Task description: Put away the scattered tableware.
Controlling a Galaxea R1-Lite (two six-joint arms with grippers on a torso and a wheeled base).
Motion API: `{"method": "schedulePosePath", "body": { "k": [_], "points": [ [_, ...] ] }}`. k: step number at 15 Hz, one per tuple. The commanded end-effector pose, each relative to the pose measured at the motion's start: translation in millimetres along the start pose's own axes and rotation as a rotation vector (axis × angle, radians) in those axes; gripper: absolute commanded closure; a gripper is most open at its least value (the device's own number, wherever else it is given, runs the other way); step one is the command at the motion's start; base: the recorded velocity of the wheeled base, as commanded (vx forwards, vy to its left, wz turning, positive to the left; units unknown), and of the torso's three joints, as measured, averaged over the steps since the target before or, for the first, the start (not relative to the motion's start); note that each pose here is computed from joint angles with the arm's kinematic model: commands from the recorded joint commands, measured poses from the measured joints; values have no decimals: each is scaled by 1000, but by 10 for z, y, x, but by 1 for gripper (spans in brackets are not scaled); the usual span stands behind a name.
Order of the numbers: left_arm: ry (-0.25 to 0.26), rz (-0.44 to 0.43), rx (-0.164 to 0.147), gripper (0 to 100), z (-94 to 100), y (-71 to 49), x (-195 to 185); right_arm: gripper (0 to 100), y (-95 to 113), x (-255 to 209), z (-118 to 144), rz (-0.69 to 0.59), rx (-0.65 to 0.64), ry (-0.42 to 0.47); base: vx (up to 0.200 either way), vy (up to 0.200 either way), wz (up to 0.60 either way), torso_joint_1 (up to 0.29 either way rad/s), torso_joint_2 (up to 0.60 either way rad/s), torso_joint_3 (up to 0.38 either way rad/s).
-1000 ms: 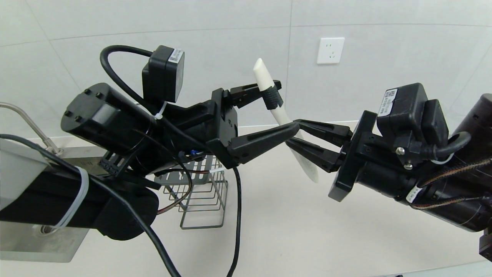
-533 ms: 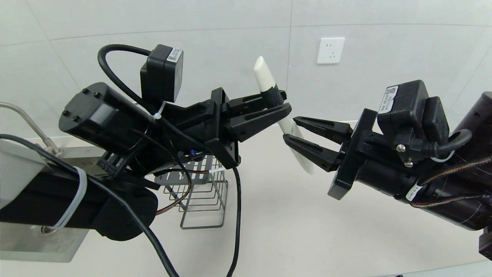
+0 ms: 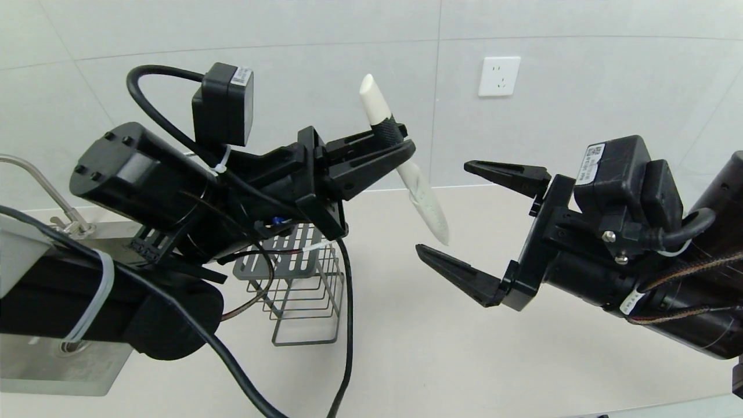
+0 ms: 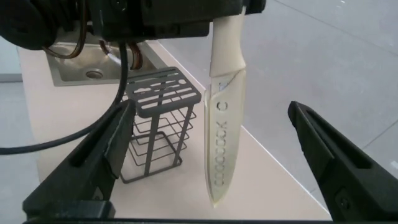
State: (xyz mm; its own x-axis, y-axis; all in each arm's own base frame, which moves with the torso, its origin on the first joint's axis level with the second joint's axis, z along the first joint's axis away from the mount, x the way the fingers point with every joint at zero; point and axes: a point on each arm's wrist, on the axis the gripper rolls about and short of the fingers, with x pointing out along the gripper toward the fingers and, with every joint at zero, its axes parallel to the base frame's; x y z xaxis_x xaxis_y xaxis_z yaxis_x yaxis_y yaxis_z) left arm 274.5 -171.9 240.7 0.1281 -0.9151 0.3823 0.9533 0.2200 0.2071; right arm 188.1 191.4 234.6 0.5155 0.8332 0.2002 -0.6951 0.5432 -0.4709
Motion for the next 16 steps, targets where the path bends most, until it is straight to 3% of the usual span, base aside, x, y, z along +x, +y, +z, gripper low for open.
{"method": "schedulePosePath", "body": {
  "k": [1,4,5,6,8,9,10,14,16],
  "points": [
    [2,52,15,100,112,-22,-149,0,-63,-81,18,-38,4,7,0,0,0,0,0,0],
    [12,124,11,100,338,-205,-363,0,-186,-411,-69,-169,98,80,0,0,0,0,0,0],
    [26,162,4,100,435,-255,-451,100,-189,-577,-76,-200,120,99,0,0,0,0,0,0],
    [50,206,14,100,497,-273,-546,100,-179,-740,-64,-223,151,106,0,0,0,0,0,0],
    [117,279,84,100,535,-234,-722,100,-220,-1072,-23,-359,256,116,0,0,0,0,0,0],
    [137,302,119,100,549,-227,-774,100,-231,-1257,-21,-432,296,121,0,0,0,0,0,0],
    [134,322,136,100,584,-242,-782,100,-251,-1417,18,-491,292,108,0,0,0,0,0,0],
    [108,411,163,100,676,-252,-785,100,-185,-1954,416,-669,184,-57,0,0,0,0,0,0],
    [116,431,179,100,699,-234,-824,100,169,-2392,484,-769,110,-92,0,0,0,0,0,0]
  ]
}}
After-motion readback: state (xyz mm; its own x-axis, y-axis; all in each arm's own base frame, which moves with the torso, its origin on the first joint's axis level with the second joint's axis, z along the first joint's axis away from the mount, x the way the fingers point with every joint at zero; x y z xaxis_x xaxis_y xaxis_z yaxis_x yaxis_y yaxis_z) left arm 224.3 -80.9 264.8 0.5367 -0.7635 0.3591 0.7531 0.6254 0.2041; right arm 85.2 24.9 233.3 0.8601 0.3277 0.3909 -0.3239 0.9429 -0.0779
